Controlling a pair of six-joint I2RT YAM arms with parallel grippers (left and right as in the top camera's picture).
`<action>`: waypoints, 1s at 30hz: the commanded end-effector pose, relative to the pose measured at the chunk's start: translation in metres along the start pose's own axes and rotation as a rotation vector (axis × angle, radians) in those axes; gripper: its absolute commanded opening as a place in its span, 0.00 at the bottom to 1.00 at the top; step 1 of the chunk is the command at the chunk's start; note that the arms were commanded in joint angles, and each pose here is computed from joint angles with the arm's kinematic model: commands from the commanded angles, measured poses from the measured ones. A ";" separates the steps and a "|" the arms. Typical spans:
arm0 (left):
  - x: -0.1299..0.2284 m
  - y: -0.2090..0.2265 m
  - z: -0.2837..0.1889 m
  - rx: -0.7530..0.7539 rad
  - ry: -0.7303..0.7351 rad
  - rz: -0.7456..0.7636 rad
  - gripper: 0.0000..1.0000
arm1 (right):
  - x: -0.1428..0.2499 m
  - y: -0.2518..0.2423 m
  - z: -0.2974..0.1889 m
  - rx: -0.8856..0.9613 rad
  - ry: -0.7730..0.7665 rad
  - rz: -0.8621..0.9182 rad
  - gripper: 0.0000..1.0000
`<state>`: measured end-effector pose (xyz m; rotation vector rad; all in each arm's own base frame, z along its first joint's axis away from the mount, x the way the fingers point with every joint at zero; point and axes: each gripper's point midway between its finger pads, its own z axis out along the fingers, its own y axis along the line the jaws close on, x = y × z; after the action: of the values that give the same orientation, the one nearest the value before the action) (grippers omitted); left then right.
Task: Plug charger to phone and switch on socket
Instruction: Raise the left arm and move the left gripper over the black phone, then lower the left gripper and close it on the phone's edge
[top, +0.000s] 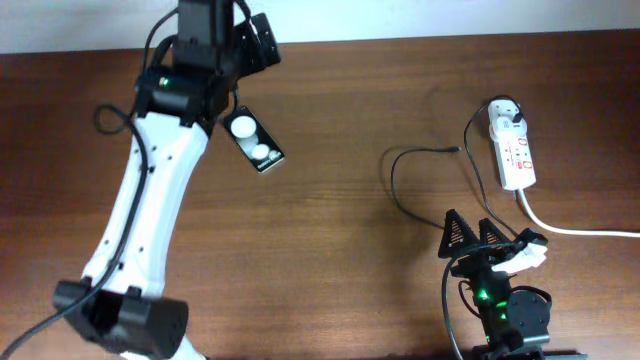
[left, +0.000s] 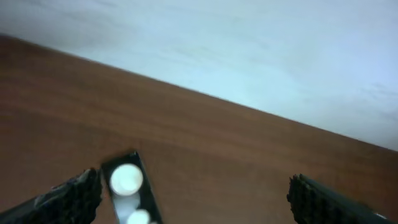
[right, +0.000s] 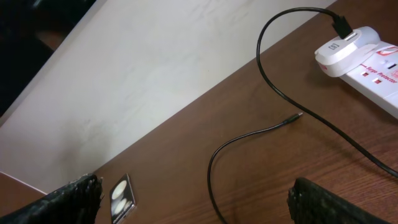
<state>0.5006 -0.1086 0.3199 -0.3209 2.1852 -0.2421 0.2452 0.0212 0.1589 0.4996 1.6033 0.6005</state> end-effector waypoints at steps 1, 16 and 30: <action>-0.003 0.010 0.023 -0.080 0.000 -0.029 1.00 | 0.000 -0.004 0.000 0.016 -0.008 -0.007 0.99; 0.168 0.088 0.164 -0.383 0.459 -0.150 0.99 | 0.000 -0.005 0.000 0.016 -0.008 -0.007 0.99; 0.244 0.117 0.202 -0.439 0.639 -0.154 0.99 | 0.000 -0.005 0.000 0.016 -0.009 -0.007 0.99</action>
<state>0.5143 -0.0863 0.0041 -0.7159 2.7976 0.0614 0.2452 0.0212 0.1589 0.4996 1.6033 0.6005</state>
